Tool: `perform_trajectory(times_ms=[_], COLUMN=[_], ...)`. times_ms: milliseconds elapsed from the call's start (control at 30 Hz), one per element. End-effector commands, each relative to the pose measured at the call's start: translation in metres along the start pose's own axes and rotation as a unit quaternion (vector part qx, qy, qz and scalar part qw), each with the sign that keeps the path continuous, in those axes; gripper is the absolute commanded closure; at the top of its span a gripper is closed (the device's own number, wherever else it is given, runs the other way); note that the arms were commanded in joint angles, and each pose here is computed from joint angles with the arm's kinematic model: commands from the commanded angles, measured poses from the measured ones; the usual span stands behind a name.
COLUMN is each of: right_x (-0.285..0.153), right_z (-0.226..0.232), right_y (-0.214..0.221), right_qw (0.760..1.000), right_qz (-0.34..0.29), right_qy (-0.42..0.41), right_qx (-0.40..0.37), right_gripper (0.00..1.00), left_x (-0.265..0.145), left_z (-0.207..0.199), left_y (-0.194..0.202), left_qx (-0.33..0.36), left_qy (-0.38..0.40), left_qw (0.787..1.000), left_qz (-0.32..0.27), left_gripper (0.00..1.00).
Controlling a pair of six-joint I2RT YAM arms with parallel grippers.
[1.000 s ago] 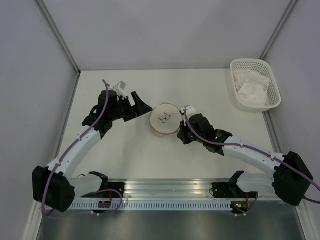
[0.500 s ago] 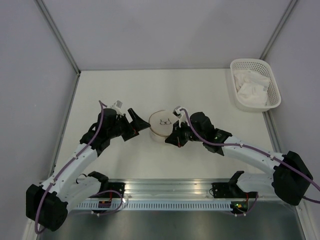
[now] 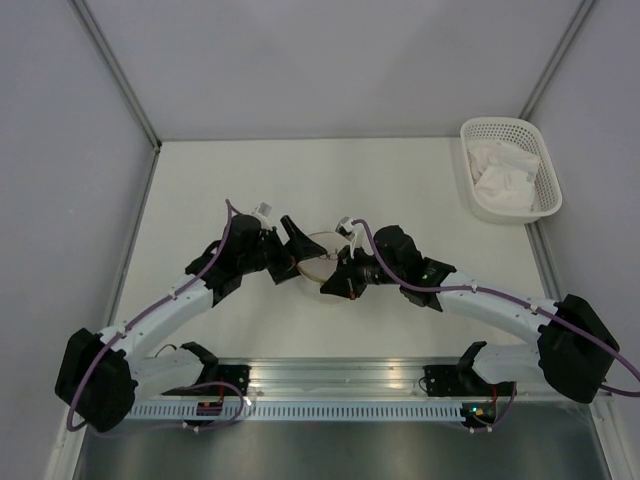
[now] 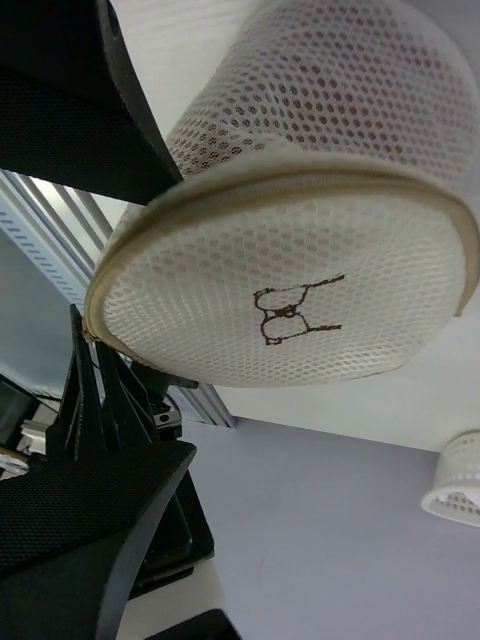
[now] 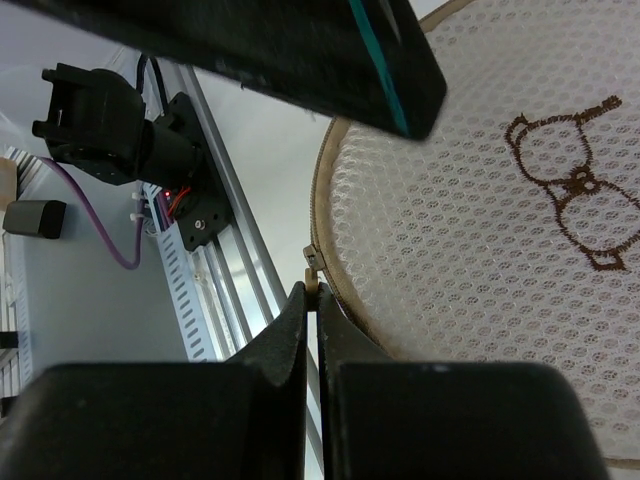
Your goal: Unzip the laundry bag and remove the bra
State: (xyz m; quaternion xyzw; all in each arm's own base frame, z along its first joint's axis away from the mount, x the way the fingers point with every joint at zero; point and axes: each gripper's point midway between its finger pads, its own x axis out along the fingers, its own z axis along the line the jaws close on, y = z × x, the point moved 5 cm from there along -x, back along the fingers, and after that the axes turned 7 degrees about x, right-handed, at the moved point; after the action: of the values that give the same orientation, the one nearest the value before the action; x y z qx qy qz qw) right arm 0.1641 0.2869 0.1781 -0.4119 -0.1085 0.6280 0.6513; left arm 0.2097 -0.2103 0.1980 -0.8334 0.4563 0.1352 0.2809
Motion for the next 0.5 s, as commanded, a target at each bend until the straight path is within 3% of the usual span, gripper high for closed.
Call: perform_trajectory(times_ms=[0,167,267,300,367,400,467], right_x=[0.003,0.000,-0.001,-0.001,-0.003,-0.004,-0.007], right_z=[0.015,0.012,0.010,0.009,0.009,0.007,0.006], right_y=[-0.019,-0.019,-0.019,-0.020,-0.020,-0.021,-0.020], right_qw=[0.999,0.999,0.999,0.999,0.999,0.999,0.998], right_qz=[-0.027,-0.030,-0.030,-0.031,-0.030,-0.033,-0.032], right_qy=[-0.031,-0.013,-0.006,0.000,0.006,0.014,0.022], right_qx=[-0.027,-0.032,-0.035,-0.035,-0.038,-0.038,-0.042], right_gripper=[1.00,0.99,1.00,1.00,0.99,1.00,1.00], left_x=[0.011,0.017,0.018,0.019,0.019,0.019,0.021], left_z=[-0.034,-0.026,-0.023,-0.024,-0.026,-0.027,-0.028], left_y=[0.003,0.007,0.001,-0.002,-0.007,-0.011,-0.015], left_qx=[-0.008,-0.012,0.003,0.008,0.019,0.021,0.030], left_qy=[0.043,0.030,0.020,0.019,0.018,0.015,0.010], left_qw=[0.999,0.999,1.000,1.000,1.000,1.000,0.999], left_qz=[0.027,0.033,0.007,-0.001,-0.010,-0.018,-0.025], left_gripper=[0.01,0.01,0.19,0.37,0.57,0.80,0.91])
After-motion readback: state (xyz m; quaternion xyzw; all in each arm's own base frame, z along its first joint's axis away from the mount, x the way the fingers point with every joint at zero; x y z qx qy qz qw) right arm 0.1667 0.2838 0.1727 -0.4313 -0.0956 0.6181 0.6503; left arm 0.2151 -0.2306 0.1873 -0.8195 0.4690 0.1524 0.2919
